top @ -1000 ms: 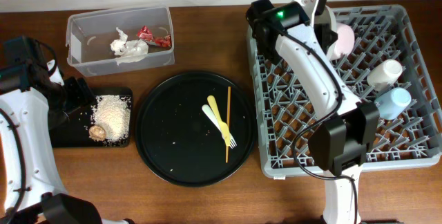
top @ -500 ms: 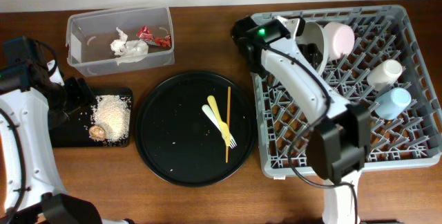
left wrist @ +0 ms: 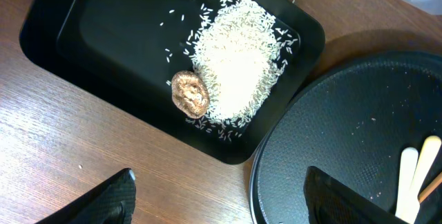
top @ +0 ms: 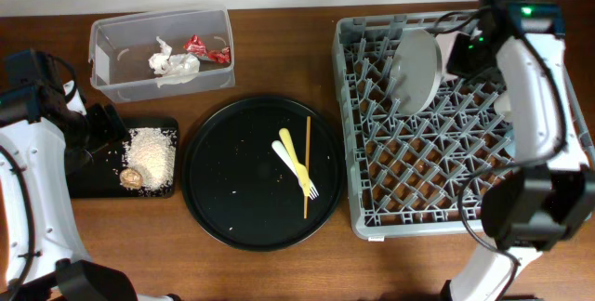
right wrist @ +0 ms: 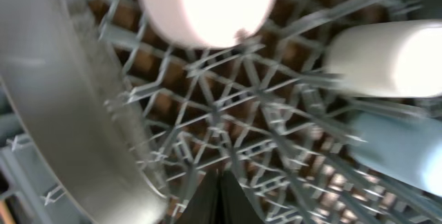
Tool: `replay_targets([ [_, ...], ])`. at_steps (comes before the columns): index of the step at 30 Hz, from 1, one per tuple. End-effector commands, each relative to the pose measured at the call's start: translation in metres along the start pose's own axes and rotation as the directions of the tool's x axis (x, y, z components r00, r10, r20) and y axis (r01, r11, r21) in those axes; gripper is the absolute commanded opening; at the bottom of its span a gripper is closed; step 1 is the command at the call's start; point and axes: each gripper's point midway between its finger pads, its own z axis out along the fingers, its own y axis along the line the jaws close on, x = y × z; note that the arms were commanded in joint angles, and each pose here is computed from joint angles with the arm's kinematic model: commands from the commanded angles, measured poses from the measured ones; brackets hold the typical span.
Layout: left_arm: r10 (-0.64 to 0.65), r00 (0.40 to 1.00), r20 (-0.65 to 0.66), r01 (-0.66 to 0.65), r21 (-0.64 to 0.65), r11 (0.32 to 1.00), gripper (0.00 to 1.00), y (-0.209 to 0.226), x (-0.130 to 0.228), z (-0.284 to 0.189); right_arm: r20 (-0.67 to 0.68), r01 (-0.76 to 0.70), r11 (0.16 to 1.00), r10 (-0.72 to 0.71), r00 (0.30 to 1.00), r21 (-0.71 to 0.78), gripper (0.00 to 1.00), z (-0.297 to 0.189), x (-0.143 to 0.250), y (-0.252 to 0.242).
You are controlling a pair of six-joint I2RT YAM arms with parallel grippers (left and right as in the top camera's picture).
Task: Sort waste into correct bins and load items into the dishwasher rack
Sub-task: 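Stand the white plate upright in the rack's back slots, release, then reach the right gripper to the wooden chopstick on the round tray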
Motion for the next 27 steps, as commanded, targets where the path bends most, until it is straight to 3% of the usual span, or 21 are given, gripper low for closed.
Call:
replay_targets([
  [1, -0.017, 1.0, 0.008, 0.017, 0.004, 1.0, 0.77, 0.001, -0.001, -0.003, -0.049, 0.138, 0.971, -0.15, 0.988, -0.194, 0.04, 0.008, 0.014, 0.047],
  [5, -0.016, 1.0, 0.008, 0.016, 0.004, 1.0, 0.77, 0.001, -0.001, -0.003, -0.026, 0.25, 0.911, -0.273, 0.962, -0.328, 0.04, 0.001, 0.022, 0.077],
  [10, -0.016, 1.0, 0.008, 0.016, 0.004, 1.0, 0.77, 0.001, -0.001, -0.003, -0.018, 0.319, 0.872, -0.35, 0.936, -0.372, 0.04, -0.003, 0.033, 0.095],
  [12, -0.016, 1.0, 0.008, 0.016, 0.004, 1.0, 0.77, 0.001, -0.001, -0.003, -0.004, 0.384, 0.819, -0.426, 0.905, -0.426, 0.04, -0.008, 0.043, 0.107],
  [19, -0.016, 1.0, 0.007, 0.016, 0.004, 1.0, 0.77, 0.001, -0.001, -0.003, -0.027, 0.401, 0.803, -0.458, 0.888, -0.442, 0.04, -0.01, 0.053, 0.107],
  [21, -0.017, 1.0, 0.004, 0.017, 0.003, 1.0, 0.77, 0.001, 0.0, -0.003, 0.001, 0.434, 0.743, -0.503, 0.864, -0.51, 0.05, -0.016, 0.059, 0.116],
  [23, -0.017, 1.0, 0.003, 0.017, 0.003, 1.0, 0.77, 0.001, 0.0, -0.003, 0.001, 0.434, 0.744, -0.503, 0.864, -0.508, 0.06, -0.016, 0.059, 0.116],
  [25, -0.017, 1.0, 0.003, 0.017, 0.003, 1.0, 0.78, 0.001, 0.0, -0.003, 0.008, 0.446, 0.739, -0.512, 0.859, -0.505, 0.13, -0.035, 0.065, 0.111],
  [26, -0.017, 1.0, 0.004, 0.017, 0.003, 1.0, 0.77, 0.001, 0.0, -0.003, 0.059, 0.469, 0.73, -0.511, 0.857, -0.497, 0.2, -0.063, 0.066, 0.11],
  [27, -0.017, 1.0, 0.003, 0.017, 0.003, 1.0, 0.78, 0.001, 0.0, -0.003, 0.118, 0.505, 0.709, -0.52, 0.846, -0.492, 0.46, -0.09, 0.071, 0.114],
])
